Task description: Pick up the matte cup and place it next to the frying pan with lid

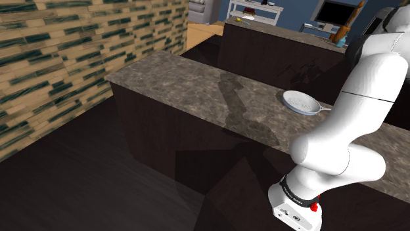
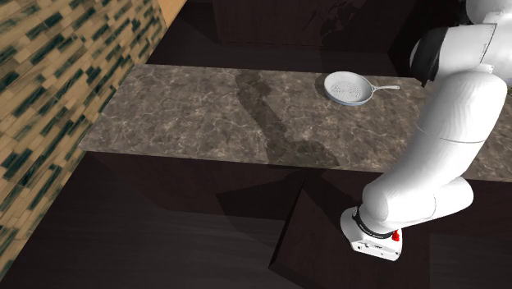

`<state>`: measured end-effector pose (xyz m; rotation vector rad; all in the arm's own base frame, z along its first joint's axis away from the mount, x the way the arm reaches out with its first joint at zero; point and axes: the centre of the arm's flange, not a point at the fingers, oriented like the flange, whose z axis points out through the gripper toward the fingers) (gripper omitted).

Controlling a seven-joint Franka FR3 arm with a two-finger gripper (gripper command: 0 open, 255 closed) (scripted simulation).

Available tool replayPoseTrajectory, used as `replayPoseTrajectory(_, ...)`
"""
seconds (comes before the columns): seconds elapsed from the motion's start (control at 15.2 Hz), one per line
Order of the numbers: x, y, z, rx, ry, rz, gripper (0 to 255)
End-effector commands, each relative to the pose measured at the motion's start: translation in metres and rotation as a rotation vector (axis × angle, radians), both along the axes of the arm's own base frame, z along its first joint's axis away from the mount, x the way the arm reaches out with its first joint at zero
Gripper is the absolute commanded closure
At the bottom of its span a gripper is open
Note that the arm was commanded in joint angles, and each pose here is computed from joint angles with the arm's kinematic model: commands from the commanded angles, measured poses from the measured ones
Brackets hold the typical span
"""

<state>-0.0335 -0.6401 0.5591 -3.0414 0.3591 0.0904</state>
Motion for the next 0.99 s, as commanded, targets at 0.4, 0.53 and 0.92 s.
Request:
replayPoseTrajectory(0.4, -0.036, -0.024, -0.028, 0.0, -0.001, 0.002, 255)
replayPoseTrajectory(0.53, -0.036, -0.024, -0.038, 0.0, -0.001, 0.002, 255)
replayPoseTrajectory(0.92, -0.036, -0.024, -0.07, 0.0, -0.001, 0.002, 255)
